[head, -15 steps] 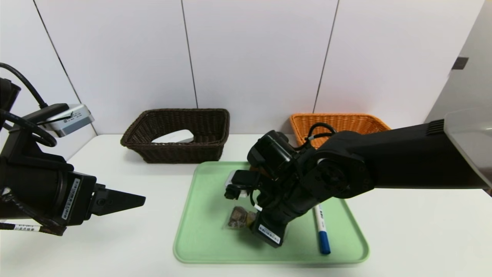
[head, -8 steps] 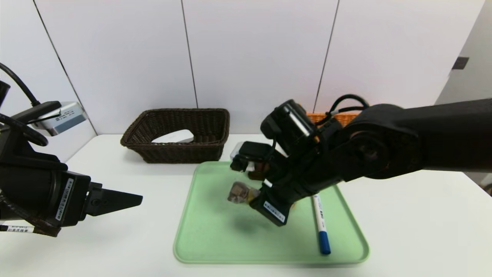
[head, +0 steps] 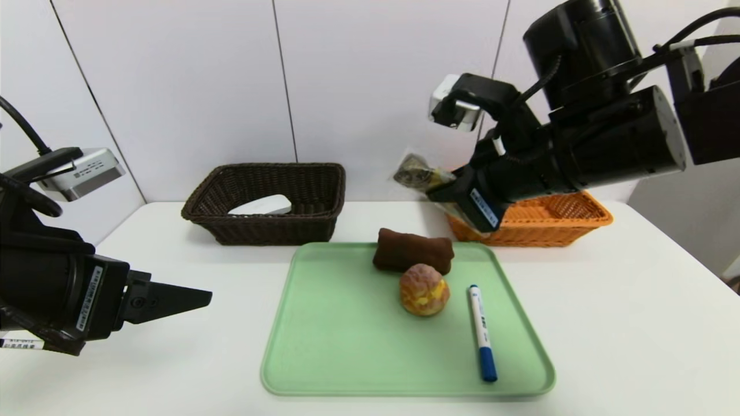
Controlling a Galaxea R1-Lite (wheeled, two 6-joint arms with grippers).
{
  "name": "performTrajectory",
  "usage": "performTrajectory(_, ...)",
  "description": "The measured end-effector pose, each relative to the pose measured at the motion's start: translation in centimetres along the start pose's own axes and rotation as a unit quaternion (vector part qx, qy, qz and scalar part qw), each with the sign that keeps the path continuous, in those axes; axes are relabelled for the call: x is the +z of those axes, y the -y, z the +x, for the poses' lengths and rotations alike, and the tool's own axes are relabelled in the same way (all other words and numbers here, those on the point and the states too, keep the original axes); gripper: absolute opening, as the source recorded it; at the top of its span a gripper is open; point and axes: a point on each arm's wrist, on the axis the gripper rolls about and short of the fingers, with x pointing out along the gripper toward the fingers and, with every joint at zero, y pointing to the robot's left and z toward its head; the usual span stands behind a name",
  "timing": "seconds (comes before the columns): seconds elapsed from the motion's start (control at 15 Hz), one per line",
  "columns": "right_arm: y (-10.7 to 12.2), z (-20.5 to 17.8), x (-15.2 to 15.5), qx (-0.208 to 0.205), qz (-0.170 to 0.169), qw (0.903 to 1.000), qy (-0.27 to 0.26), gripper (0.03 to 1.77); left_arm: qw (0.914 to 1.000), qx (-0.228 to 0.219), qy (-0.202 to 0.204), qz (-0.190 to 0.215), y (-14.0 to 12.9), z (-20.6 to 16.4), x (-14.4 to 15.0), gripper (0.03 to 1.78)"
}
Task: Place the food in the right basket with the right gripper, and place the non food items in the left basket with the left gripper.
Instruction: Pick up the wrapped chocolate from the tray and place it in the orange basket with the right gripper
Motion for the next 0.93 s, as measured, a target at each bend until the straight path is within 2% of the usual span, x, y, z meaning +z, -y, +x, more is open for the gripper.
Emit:
performTrajectory(0.27, 4.2, -1.8, -2.2, -0.064, -0.06, 0.9958, -0.024, 0.17, 1.0, -0.001, 0.001, 0.001, 0.0, -0.1, 0.0, 1.69)
performTrajectory(0.53, 8.8, -2.0, -5.5, -0.111, -0.113, 0.984, -0.081, 0.17, 1.0, -0.001, -0.001, 0.0, 0.0, 0.0, -0.1, 1.69)
performTrajectory(0.73, 11.5, -0.5, -8.4, -0.113, -0.147, 0.9736, -0.133, 0.17, 1.0, -0.001, -0.001, 0.0, 0.0, 0.1, -0.1, 1.69)
performTrajectory(0.93, 13.4, 1.7, -10.4, -0.107, -0.161, 0.9675, -0.163, 0.17, 1.0, -0.002, 0.003, -0.001, -0.1, 0.4, -0.2, 1.69)
